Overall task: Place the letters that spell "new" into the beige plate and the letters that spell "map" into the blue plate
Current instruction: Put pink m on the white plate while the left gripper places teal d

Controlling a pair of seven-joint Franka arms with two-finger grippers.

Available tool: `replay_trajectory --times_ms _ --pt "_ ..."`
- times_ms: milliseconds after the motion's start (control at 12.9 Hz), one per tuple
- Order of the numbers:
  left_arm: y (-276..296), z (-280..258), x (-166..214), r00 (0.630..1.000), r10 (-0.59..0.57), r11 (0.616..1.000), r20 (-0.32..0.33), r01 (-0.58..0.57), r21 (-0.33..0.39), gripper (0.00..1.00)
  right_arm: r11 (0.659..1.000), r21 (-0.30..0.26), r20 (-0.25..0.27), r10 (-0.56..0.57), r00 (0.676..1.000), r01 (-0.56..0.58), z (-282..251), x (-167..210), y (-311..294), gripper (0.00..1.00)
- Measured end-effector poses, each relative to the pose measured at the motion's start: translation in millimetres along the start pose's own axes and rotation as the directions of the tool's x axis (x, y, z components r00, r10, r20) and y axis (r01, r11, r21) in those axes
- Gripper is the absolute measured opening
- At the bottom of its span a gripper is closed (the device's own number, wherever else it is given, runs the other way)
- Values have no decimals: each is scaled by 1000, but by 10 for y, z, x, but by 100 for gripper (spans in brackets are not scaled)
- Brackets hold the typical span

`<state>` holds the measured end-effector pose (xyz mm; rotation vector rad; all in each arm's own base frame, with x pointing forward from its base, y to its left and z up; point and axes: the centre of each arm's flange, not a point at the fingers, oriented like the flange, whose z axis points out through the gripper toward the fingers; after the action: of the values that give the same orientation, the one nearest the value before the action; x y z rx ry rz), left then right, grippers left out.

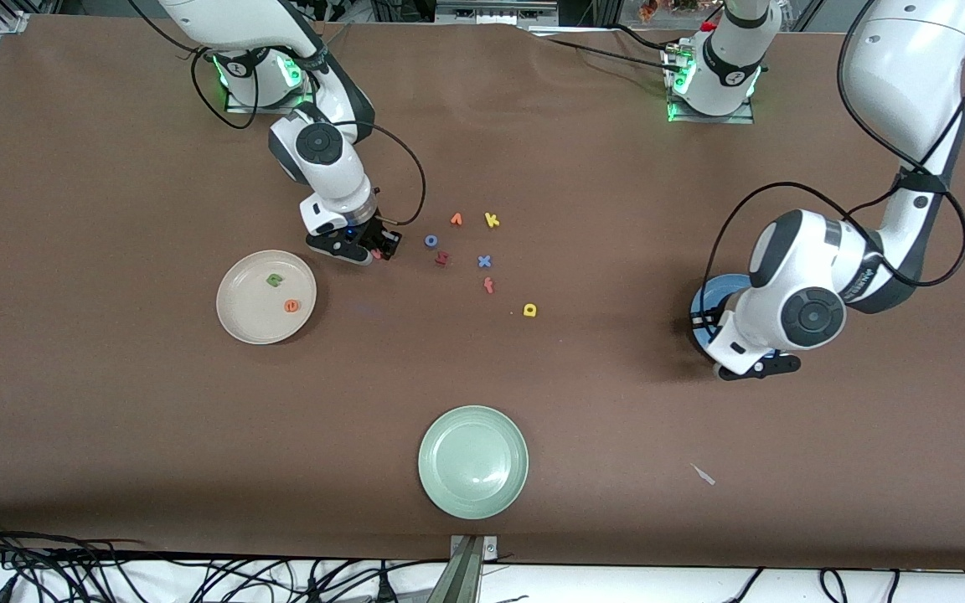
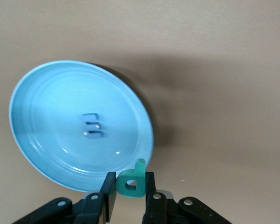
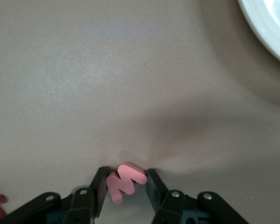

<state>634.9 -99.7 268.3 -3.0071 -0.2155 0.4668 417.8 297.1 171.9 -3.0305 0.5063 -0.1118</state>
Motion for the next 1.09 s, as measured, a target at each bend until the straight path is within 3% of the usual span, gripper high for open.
replay_trajectory --times_ms 155,310,543,853,931,1086 --pt "-106 91 28 998 52 999 18 -52 -3 29 1000 -16 4 -9 1000 9 -23 23 7 41" --pt "-185 187 54 991 131 991 34 -131 -7 32 994 -77 12 -74 997 75 -211 208 75 41" --pt "-289 228 81 981 187 982 44 -187 -14 60 957 -164 39 -238 971 241 -745 932 672 41" --pt "101 123 -20 996 90 996 19 -90 -19 100 914 -193 69 -352 934 358 -917 1539 1518 42" --pt "316 82 -74 998 70 997 -2 -70 -28 100 912 -193 72 -356 932 363 -922 1589 1605 42" --pt "776 8 -202 998 29 998 -49 -32 -59 100 914 -189 72 -351 934 358 -986 1651 1596 60"
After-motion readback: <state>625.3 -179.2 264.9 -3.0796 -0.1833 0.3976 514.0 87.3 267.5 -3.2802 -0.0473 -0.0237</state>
